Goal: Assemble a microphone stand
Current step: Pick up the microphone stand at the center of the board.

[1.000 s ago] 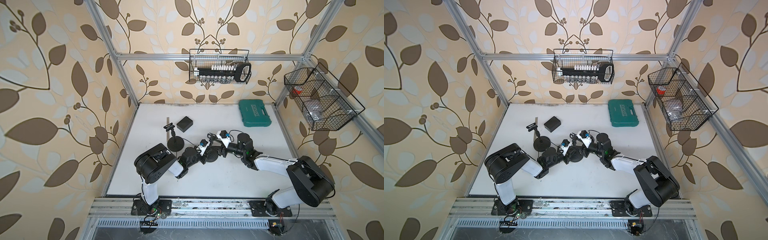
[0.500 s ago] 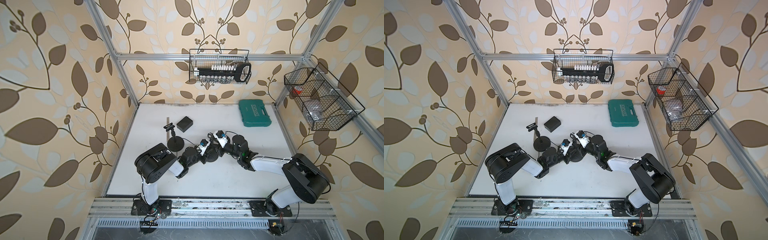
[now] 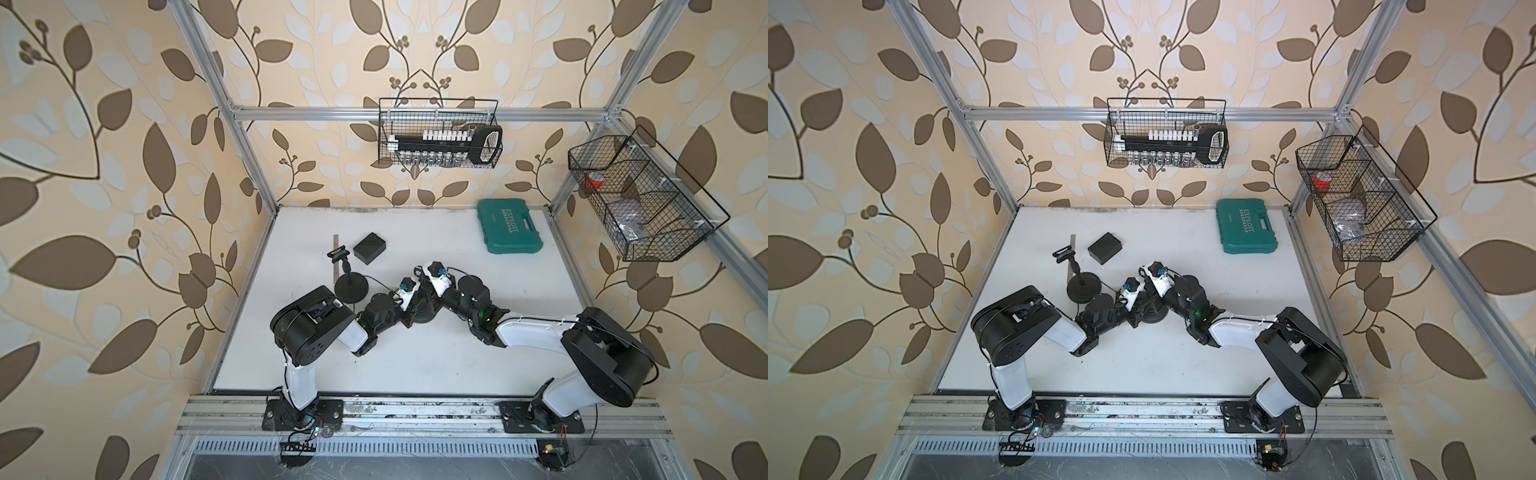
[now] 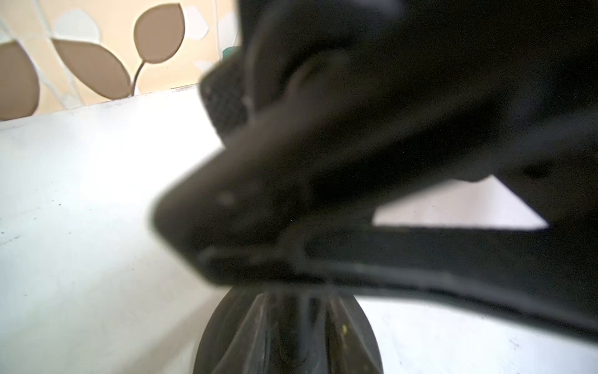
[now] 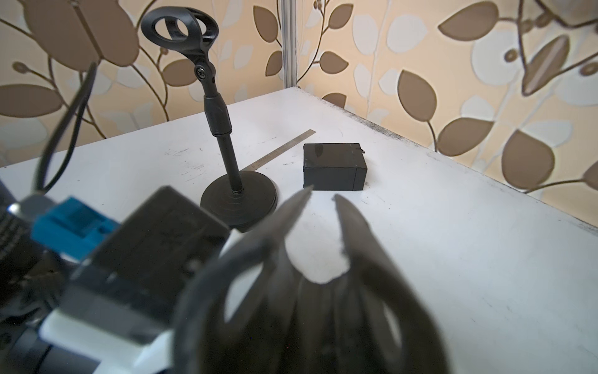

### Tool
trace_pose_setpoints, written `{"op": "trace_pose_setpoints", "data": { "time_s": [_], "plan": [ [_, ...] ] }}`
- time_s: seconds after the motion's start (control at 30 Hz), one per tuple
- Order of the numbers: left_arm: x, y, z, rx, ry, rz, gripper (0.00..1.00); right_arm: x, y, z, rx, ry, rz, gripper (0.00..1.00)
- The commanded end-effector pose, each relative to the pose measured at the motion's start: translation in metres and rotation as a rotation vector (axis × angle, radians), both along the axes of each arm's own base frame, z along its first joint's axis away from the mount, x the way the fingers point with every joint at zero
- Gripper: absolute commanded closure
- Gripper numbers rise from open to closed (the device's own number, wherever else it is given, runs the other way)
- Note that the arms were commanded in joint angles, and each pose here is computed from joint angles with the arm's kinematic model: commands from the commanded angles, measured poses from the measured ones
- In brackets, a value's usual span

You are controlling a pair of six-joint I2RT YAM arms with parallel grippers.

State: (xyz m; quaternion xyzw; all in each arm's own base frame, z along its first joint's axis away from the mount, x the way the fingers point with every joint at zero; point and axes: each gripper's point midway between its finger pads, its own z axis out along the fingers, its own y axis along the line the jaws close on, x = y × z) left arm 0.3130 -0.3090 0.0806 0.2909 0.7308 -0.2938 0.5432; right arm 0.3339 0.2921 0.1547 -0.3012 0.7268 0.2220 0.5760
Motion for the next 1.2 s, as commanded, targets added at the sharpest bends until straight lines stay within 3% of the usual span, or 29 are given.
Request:
{"op": "trace_pose_setpoints", "data": {
  "time_s": [0.0,0.27,0.53,0.73,0.9,1.17],
  "plan": [
    [-0.008,-0.002,-0.002,-0.012,0.055,-0.009,0.62,0.0,0.0,-0.002,0.007,-0.008,-0.019,0.87],
    [-0.018,0.01,0.018,-0.12,0.144,0.037,0.55,-0.003,-0.001,0.01,0.033,-0.006,-0.015,0.98],
    [-0.02,0.057,0.039,-0.126,0.329,0.294,0.56,-0.008,-0.012,0.031,0.093,0.015,-0.017,1.0],
    [-0.033,0.085,0.062,-0.185,0.436,0.415,0.49,-0.008,-0.026,0.058,0.147,0.031,-0.016,1.0],
    [-0.045,0.092,0.075,-0.233,0.553,0.437,0.38,-0.016,-0.036,0.085,0.155,0.02,-0.016,1.0],
    [-0.063,0.08,0.087,-0.341,0.799,0.37,0.31,-0.02,-0.048,0.124,0.178,0.019,-0.024,1.0]
  ]
}}
